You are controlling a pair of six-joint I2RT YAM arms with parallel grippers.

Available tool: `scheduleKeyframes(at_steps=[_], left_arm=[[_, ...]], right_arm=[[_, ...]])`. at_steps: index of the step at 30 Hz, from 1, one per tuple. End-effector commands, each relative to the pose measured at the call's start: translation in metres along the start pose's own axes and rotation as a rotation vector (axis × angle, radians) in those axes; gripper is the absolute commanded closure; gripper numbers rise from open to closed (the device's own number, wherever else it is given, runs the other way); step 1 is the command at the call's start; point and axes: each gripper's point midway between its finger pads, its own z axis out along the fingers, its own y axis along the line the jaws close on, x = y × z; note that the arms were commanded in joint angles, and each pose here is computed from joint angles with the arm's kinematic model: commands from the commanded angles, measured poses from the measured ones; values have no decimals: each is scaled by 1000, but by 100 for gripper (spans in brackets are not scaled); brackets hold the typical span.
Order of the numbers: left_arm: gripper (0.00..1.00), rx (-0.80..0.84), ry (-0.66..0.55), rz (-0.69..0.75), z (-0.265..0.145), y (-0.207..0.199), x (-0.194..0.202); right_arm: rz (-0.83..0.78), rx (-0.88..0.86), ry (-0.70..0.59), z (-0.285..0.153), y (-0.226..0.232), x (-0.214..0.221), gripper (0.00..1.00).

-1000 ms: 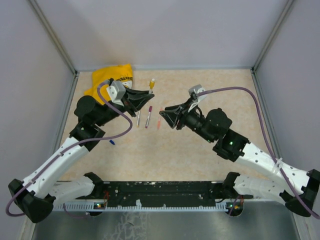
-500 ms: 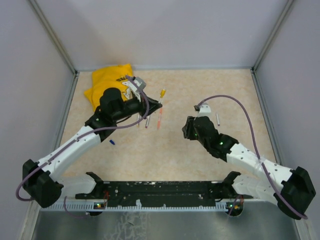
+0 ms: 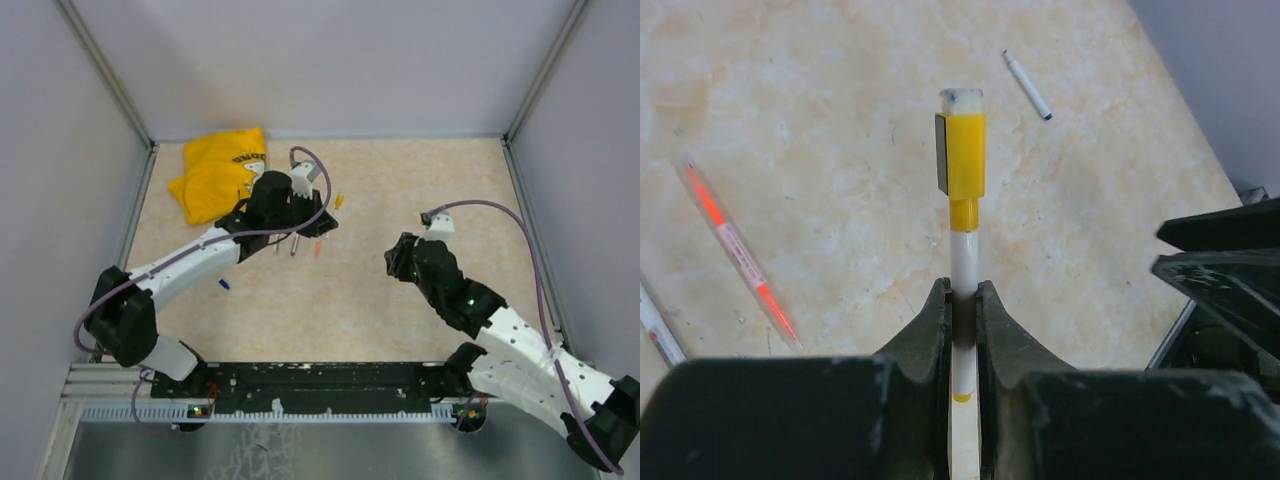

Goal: Insert the pens into the pen caps
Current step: Place the pen at the center of the board.

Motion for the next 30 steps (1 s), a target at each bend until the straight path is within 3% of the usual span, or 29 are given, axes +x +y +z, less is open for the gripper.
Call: scheduleKeyframes(at_steps=[1,12,30], left_arm=[[100,-74,35,-125,25,12,9],[100,-171,128,-241,70,33,48],[97,-378,221,-273,122,74,92]], right_arm=[[17,40,-90,-15,-13,-21,59],[133,0,-97,-31,-23,-3,58],[78,-28,-84,-32,-27,8,57]])
